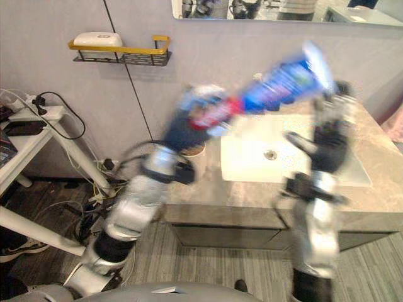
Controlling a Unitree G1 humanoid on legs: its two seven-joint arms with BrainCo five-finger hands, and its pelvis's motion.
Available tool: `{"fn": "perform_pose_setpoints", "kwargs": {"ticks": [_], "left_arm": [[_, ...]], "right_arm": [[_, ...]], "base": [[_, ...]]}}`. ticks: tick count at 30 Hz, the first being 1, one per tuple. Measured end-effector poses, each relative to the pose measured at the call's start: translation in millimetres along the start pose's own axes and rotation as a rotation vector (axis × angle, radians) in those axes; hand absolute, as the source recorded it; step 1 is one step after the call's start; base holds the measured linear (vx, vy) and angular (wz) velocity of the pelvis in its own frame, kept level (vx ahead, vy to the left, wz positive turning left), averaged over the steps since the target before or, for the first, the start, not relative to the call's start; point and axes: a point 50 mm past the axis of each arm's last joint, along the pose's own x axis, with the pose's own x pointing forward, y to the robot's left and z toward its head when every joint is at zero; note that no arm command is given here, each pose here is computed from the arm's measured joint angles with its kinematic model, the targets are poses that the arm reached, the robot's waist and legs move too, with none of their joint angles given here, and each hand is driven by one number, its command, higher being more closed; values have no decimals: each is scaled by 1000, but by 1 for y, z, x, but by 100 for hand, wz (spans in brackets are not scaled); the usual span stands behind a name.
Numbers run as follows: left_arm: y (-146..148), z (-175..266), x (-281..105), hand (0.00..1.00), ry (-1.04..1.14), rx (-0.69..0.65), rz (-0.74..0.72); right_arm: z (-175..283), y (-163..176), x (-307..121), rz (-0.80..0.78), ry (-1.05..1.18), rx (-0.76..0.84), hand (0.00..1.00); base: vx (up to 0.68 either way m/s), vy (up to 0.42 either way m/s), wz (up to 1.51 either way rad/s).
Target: Organize washtable
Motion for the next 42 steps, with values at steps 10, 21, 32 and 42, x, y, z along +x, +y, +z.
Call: {"fn": "perform_pose_setpoints", "kwargs": {"ticks": [10, 21, 32, 42], "left_arm": [[0, -7, -3, 100, 28, 49, -41], [2, -18, -2, 100, 78, 113, -18], [-33, -22, -7, 100, 105, 30, -136], [-52, -5, -2, 100, 18, -51, -179]], "right_arm": [[-19, 38, -6, 161, 38, 292, 0], [-36, 83, -12, 303, 140, 525, 0], [-42, 124, -17, 401, 198, 773, 0], [-43, 132, -7, 385, 178, 825, 0]], "base": [[-20, -5, 2], [19, 2, 1], [-2, -2, 2], [4, -7, 7]]}}
